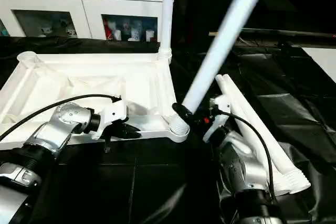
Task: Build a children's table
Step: Insert table leg to table base
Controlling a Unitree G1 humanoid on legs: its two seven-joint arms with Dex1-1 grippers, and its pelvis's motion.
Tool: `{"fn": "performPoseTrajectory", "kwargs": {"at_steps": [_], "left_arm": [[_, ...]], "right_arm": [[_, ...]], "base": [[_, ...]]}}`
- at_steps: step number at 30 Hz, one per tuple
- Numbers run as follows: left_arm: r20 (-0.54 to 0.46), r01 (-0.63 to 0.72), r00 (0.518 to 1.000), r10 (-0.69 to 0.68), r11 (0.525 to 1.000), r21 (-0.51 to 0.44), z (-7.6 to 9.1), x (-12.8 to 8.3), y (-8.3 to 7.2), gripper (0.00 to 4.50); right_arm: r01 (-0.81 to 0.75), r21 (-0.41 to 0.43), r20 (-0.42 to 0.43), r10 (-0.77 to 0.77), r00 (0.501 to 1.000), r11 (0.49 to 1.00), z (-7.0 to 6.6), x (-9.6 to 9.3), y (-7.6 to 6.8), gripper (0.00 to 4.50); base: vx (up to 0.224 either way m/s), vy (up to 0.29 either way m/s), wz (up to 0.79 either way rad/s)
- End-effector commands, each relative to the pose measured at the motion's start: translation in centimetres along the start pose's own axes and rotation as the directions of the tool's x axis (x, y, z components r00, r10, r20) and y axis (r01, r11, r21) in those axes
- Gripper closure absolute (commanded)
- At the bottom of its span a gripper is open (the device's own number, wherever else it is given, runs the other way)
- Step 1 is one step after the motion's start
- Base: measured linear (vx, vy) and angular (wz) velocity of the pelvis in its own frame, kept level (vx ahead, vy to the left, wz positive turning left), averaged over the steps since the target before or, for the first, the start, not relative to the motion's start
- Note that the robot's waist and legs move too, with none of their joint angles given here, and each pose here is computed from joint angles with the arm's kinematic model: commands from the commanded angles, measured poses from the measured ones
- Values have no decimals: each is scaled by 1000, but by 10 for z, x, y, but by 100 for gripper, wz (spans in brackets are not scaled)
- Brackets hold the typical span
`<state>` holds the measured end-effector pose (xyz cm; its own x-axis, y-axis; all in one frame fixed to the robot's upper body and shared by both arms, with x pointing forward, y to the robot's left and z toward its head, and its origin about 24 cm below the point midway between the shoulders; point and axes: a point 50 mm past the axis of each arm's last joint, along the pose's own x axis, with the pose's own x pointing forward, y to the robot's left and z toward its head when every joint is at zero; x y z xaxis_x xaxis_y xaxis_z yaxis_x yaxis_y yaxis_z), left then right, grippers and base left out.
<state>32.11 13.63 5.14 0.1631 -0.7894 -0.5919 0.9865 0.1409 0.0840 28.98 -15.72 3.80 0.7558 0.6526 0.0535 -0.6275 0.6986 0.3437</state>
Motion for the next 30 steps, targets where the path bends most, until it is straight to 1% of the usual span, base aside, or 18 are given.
{"fn": "performPoseTrajectory", "kwargs": {"at_steps": [1,2,3,4,5,8,9,10,11,12,15,17,20,22,24,26,28,30], "left_arm": [[-11,-57,998,57,998,0,2,-2,7,450],[-12,-57,998,57,998,1,1,-2,7,450],[-15,-54,998,54,999,3,1,-2,7,450],[-16,-53,998,53,999,4,1,-2,7,450],[-21,-48,999,48,999,9,1,-2,7,450],[-25,-45,999,45,999,13,1,-2,7,450],[-33,-41,999,41,999,22,1,-2,8,450],[-33,-40,999,41,999,23,1,-2,8,450],[-38,-39,999,40,999,27,1,-2,8,450],[-38,-39,998,40,999,29,1,-3,8,450],[-42,-35,998,37,999,36,0,-3,8,450],[-41,-32,999,33,999,39,1,-3,8,450],[-36,-10,999,12,998,57,1,-2,6,450],[-39,-2,999,5,998,67,1,-2,5,450],[-38,3,999,0,997,82,1,-2,4,450],[-16,15,1000,-14,995,97,3,-2,2,450],[-5,24,1000,-23,994,102,4,-1,1,450],[31,67,997,-71,990,122,6,0,-4,450]], "right_arm": [[53,70,-87,-46,995,996,-24,-10,-2,265],[56,71,-86,-50,995,996,-25,-11,-2,265],[50,50,-105,-45,993,997,-27,-12,-2,265],[38,24,-127,-35,991,999,-29,-14,-1,265],[0,-35,-177,-6,984,999,-32,-16,2,265],[-16,-53,-196,5,981,998,-32,-16,4,265],[-60,-93,-245,35,969,994,-32,-16,6,265],[-63,-96,-249,37,968,993,-32,-15,6,265],[-99,-118,-291,61,955,988,-32,-15,6,265],[-111,-123,-305,69,950,986,-32,-14,6,265],[-165,-118,-355,114,928,979,-30,-11,6,265],[-178,-120,-370,122,921,977,-29,-10,6,265],[-216,-136,-404,145,903,967,-25,-3,2,265],[-241,-124,-425,168,890,963,-23,-1,1,265],[-277,-97,-459,204,865,956,-21,-2,-1,265],[-297,-69,-464,233,855,952,-19,-4,-2,265],[-310,-62,-460,249,853,949,-19,-5,-2,265],[-356,-42,-450,301,841,934,-20,-11,-1,265]], "base": [[0,0,0],[0,0,0],[0,0,0],[0,0,0],[0,0,0],[0,0,0],[0,0,0],[0,0,0],[0,0,0],[0,0,0],[0,0,0],[0,0,0],[0,0,0],[0,0,0],[0,0,0],[0,0,0],[0,0,0],[0,0,0]]}}
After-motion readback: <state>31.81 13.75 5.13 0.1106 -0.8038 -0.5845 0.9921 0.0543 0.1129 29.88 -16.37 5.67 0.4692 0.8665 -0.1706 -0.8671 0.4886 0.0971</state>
